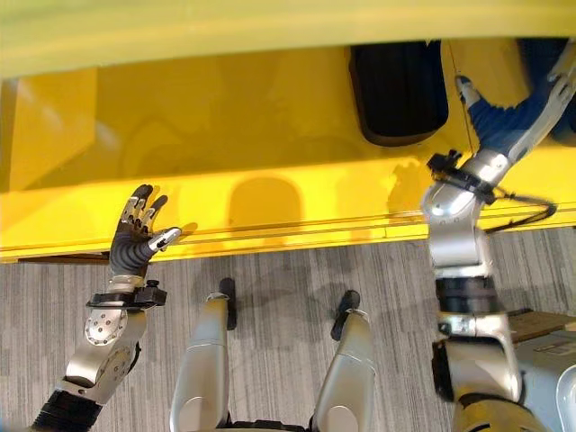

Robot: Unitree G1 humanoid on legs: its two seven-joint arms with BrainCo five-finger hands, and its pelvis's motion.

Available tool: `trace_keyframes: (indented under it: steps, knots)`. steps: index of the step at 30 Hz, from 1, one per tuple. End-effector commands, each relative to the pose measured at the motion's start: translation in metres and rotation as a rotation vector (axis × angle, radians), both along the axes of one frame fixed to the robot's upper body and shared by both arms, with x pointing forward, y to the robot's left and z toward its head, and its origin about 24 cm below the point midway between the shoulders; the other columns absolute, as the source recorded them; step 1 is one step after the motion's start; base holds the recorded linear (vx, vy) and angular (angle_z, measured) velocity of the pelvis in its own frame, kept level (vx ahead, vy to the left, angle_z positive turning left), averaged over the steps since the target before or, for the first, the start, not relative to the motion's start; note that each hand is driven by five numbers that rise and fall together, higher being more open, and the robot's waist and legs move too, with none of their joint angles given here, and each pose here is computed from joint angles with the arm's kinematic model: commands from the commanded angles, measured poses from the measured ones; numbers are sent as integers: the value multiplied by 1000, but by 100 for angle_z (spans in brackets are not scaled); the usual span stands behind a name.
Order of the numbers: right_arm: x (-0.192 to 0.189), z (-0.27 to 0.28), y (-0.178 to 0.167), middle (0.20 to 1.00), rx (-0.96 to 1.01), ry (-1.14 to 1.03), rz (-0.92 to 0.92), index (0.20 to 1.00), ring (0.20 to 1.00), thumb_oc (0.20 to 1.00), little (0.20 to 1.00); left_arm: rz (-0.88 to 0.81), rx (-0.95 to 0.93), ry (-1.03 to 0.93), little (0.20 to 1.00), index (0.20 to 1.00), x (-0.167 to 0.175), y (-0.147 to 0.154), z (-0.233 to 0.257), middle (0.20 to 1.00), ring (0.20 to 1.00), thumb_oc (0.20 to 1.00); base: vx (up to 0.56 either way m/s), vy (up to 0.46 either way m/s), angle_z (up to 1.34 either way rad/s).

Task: Move parts from the plastic box to the shelf.

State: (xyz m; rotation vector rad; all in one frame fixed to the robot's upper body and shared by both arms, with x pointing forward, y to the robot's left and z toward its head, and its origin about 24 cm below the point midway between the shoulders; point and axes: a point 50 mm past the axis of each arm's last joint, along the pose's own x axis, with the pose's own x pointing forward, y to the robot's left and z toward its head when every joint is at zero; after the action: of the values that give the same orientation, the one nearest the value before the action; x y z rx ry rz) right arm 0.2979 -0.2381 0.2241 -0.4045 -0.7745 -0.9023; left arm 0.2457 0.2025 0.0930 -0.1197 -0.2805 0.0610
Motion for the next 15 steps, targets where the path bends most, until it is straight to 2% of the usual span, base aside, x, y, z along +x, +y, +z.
trace_keyframes:
  steps: [1, 3, 4, 6, 7, 14, 15]
  knots:
    - [-13, 10, 3, 1000, -9, -116, 96, 1000, 1000, 1000, 1000, 28, 18, -23, 1000, 1000, -2, 5, 3, 1000, 1000, 1000, 34, -24, -7]
    - [-17, 4, 6, 1000, 5, -117, 131, 1000, 1000, 1000, 1000, 26, 19, -15, 1000, 1000, -3, 5, 2, 1000, 1000, 1000, 35, -26, -8]
    - [-23, -8, 16, 1000, 28, -100, 234, 1000, 1000, 1000, 1000, 24, 17, 3, 1000, 1000, -5, 5, -2, 1000, 1000, 1000, 35, -27, -15]
    - [-25, -15, 20, 1000, 48, -85, 261, 1000, 1000, 1000, 1000, 22, 17, 19, 1000, 1000, -6, 5, -6, 1000, 1000, 1000, 69, -34, -18]
    - [-28, -27, 30, 1000, 84, -57, 350, 1000, 1000, 1000, 1000, 22, 17, 32, 1000, 1000, -7, 5, -9, 1000, 1000, 1000, 80, -29, -22]
    - [-40, -58, 42, 1000, 99, 78, 492, 1000, 1000, 1000, 1000, 20, 33, 55, 1000, 1000, -11, 7, -16, 1000, 1000, 1000, 123, -5, -27]
    - [-44, -72, 46, 1000, 90, 149, 528, 1000, 1000, 1000, 1000, 33, 37, 74, 1000, 1000, -12, 9, -22, 1000, 1000, 1000, 129, 56, -32]
